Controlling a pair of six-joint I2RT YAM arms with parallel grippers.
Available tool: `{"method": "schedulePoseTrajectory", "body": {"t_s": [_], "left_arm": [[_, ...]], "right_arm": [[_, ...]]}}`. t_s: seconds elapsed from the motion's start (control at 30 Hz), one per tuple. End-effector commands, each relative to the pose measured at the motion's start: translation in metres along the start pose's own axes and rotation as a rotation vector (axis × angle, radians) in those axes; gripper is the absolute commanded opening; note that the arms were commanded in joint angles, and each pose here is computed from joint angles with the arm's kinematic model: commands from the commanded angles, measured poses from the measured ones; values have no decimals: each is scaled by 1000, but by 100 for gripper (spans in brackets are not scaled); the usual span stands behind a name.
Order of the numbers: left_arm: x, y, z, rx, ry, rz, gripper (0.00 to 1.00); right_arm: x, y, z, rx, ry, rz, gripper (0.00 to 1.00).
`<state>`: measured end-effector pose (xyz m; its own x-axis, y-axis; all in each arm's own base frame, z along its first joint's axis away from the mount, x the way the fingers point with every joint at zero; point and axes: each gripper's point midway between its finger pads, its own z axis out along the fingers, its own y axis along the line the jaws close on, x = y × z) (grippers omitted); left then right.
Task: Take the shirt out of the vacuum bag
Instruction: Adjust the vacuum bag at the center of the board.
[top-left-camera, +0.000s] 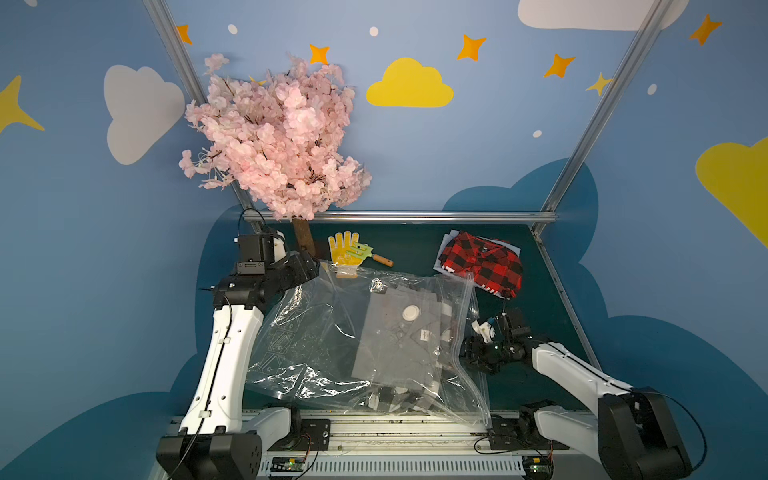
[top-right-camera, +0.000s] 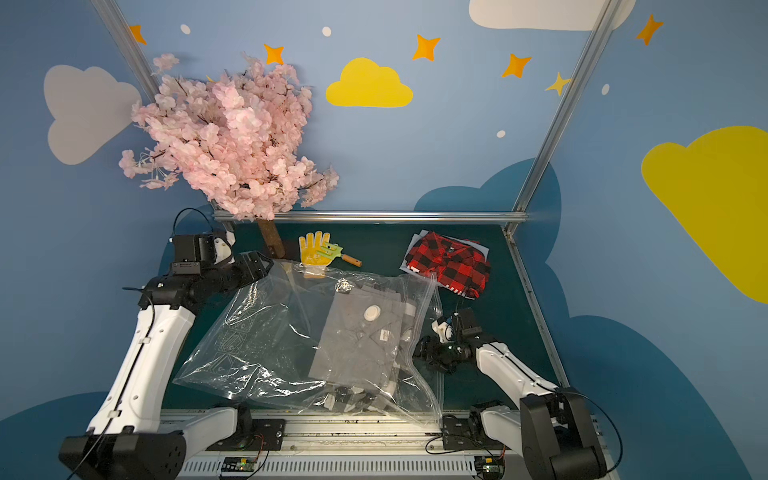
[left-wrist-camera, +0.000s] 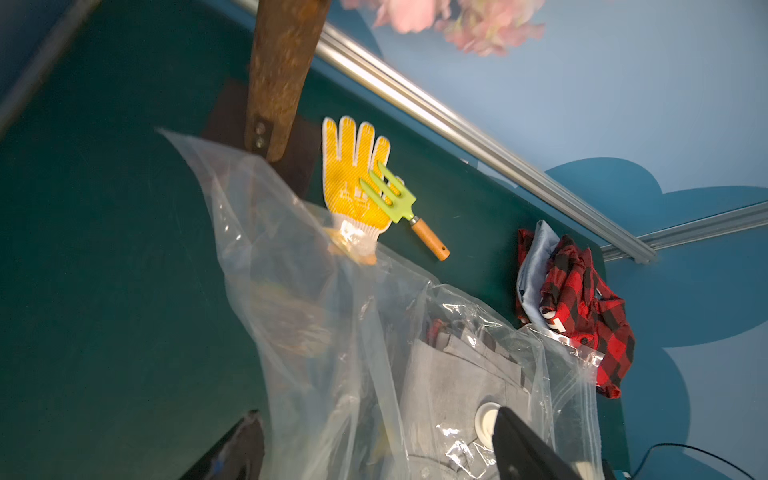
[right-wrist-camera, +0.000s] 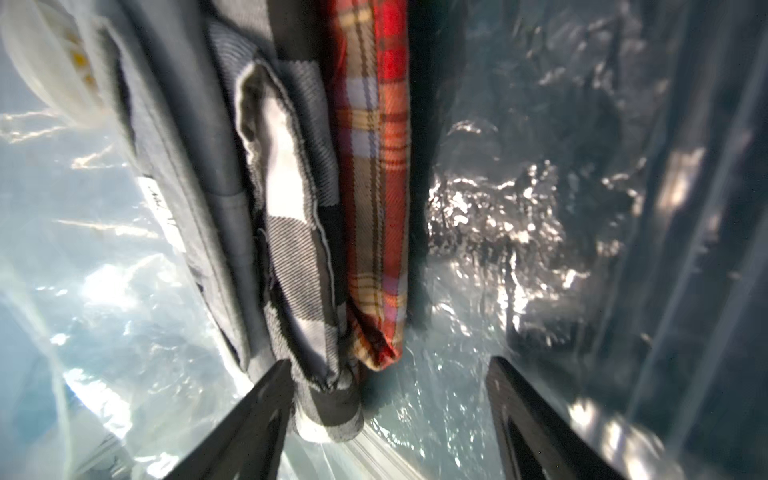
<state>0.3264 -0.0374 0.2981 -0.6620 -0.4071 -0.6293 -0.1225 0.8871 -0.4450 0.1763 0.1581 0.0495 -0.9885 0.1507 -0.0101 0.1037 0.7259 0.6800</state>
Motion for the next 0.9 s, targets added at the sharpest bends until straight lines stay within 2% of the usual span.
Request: {"method": "schedulePoseTrajectory", "body": {"t_s": [0.0,0.23,0.37,0.4,0.47,0.57,0.6,0.7,0.87], "left_arm": [[3,0,-32,-117,-37,79,88],[19,-40,-55,-79,-38,211,89],[-2,-18,-70,-238,-108,287,94],[-5,-23,-73,-217,-114,295,94],[-1,-49,-72,-71,-95,287,94],[38,-100,-48,197,69,239,94],[59,-114,-36,239,133,250,96],[111,-152,-11,288,257,333,96],[183,-213,13,367,430,420,97]], "right_arm": [[1,-7,-16,88,-20,29,75],[1,1,-36,99,-56,6,75],[3,11,-39,45,-67,-15,75],[5,11,-39,49,-67,-13,75],[6,9,-39,51,-71,-2,74],[4,-2,-40,99,-101,42,74],[3,-11,-41,139,-123,68,73],[-1,-36,-48,263,-197,147,74],[-13,-51,-60,312,-312,176,75]]}}
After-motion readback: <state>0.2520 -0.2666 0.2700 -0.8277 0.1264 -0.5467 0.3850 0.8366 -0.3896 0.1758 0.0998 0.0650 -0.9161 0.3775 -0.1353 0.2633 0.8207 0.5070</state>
